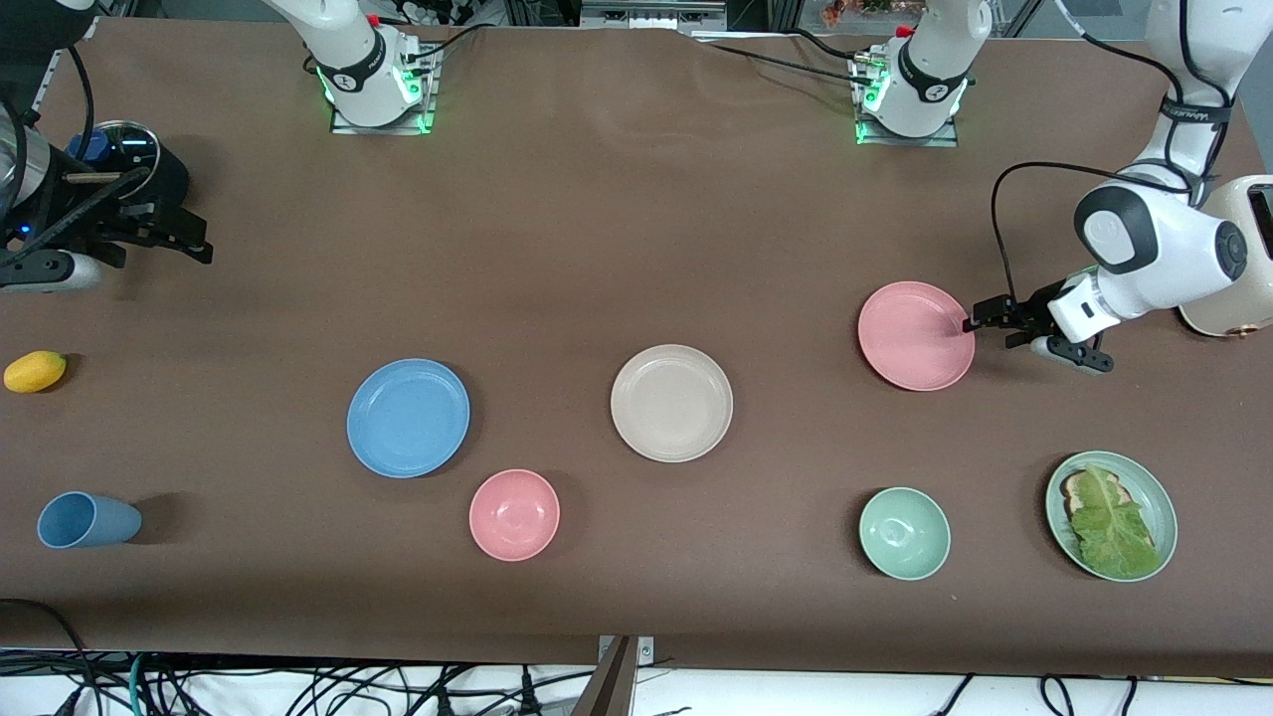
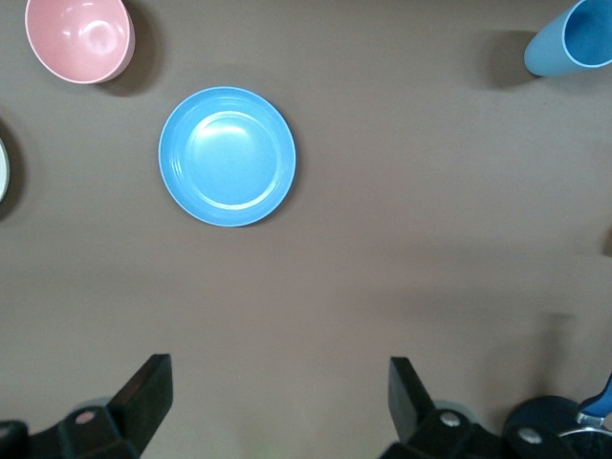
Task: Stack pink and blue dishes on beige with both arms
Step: 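Close the left gripper on the pink plate rim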
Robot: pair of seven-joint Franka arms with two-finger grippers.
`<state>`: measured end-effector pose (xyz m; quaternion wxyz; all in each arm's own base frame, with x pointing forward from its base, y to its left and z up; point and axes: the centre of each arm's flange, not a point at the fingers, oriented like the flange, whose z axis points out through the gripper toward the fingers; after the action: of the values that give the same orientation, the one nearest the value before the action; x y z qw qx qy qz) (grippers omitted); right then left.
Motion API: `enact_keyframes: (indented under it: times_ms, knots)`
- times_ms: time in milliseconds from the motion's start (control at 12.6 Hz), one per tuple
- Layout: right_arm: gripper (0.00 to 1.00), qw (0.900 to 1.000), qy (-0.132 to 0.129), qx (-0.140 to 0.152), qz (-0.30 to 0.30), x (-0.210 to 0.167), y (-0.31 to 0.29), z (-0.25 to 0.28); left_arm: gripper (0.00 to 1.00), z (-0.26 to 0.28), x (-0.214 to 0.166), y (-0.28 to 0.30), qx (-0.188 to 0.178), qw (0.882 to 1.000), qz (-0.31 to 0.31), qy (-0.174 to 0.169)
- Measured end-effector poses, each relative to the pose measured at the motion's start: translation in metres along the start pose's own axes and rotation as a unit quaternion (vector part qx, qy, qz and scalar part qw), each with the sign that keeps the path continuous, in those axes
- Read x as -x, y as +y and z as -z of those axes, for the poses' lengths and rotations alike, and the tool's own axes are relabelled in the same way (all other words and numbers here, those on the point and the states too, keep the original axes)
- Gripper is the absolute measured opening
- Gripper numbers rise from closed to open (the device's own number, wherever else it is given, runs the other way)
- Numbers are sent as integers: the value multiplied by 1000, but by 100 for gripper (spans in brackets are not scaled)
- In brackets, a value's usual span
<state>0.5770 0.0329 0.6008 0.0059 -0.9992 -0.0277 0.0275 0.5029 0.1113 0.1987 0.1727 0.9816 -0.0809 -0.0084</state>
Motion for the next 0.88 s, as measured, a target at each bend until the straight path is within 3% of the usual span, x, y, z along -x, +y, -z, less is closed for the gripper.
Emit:
enact_keyframes:
  times_ms: [876]
  knots:
    - [100, 1000, 0, 0, 0, 0, 0, 0, 96, -21, -6, 9, 15, 1000, -10, 6]
